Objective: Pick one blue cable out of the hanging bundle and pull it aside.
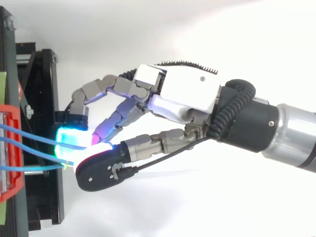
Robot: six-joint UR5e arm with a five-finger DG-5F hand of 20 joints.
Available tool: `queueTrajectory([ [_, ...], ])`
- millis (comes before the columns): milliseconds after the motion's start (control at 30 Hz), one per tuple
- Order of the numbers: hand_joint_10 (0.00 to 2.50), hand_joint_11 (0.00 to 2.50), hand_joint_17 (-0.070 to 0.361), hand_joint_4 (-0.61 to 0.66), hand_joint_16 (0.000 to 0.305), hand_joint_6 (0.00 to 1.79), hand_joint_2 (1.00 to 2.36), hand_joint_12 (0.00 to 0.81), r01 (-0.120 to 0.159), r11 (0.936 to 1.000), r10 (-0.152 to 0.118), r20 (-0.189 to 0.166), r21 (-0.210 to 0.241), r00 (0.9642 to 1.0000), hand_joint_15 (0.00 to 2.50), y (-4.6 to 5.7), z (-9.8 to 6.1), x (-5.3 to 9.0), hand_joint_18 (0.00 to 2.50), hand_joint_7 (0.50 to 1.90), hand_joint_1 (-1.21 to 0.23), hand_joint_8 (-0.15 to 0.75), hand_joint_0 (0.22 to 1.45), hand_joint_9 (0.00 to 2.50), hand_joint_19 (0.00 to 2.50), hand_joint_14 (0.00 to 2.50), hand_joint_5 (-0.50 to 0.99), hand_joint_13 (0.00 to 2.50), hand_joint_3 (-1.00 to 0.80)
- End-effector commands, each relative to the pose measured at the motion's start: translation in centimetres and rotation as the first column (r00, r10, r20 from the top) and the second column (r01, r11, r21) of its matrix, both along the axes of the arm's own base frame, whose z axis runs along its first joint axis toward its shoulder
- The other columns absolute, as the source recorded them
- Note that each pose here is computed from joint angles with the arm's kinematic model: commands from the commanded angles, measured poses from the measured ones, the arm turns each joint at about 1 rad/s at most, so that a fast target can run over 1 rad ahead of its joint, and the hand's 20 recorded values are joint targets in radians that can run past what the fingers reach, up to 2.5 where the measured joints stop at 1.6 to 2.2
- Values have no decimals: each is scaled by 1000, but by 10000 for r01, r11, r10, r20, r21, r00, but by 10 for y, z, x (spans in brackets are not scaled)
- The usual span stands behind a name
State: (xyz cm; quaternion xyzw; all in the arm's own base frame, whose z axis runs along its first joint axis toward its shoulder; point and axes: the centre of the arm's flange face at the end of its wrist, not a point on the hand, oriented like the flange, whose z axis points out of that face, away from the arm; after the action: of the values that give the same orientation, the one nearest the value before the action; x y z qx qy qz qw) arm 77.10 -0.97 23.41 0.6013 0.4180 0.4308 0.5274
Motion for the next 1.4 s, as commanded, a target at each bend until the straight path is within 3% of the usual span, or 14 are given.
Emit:
queueTrajectory([
  [0,20,587,56,-233,25,972,1021,204,-68,10000,68,-45,3,10000,496,0,0,0,643,999,-852,192,696,1003,493,20,-145,900,-142],
  [200,17,586,56,-208,25,978,1015,204,-68,10000,68,-45,3,10000,492,0,0,0,645,866,-839,187,748,965,489,20,-165,892,-313],
  [333,19,591,55,-192,25,976,1000,202,-68,10000,68,-45,3,10000,484,0,0,0,665,912,-882,181,771,975,464,21,-156,903,-500],
  [600,20,591,54,-199,24,979,1000,195,-84,10000,84,-45,3,10000,491,1,0,0,686,921,-917,185,756,1003,451,20,-132,929,-500],
  [767,20,580,55,-70,25,932,1000,196,-68,10000,68,-45,3,10000,506,0,0,0,692,779,-890,198,565,1062,481,20,-99,953,-500],
  [967,15,550,71,-13,32,869,1000,227,-84,10000,84,-45,5,10000,497,0,0,0,744,802,-764,238,446,1104,466,20,-88,997,-500],
  [1100,15,541,74,-18,33,862,1000,233,-84,10000,84,-45,5,10000,491,0,0,0,739,788,-687,233,436,1110,470,20,-86,1003,-500],
  [1233,19,551,59,-57,26,854,1000,205,-68,10000,68,-45,3,10000,523,0,0,0,669,859,-584,202,534,1089,522,22,-86,969,-500],
  [1367,18,572,56,-76,25,864,1006,200,-84,10000,84,-45,5,10000,530,0,0,0,646,946,-602,198,567,1097,544,21,-87,962,-433],
])
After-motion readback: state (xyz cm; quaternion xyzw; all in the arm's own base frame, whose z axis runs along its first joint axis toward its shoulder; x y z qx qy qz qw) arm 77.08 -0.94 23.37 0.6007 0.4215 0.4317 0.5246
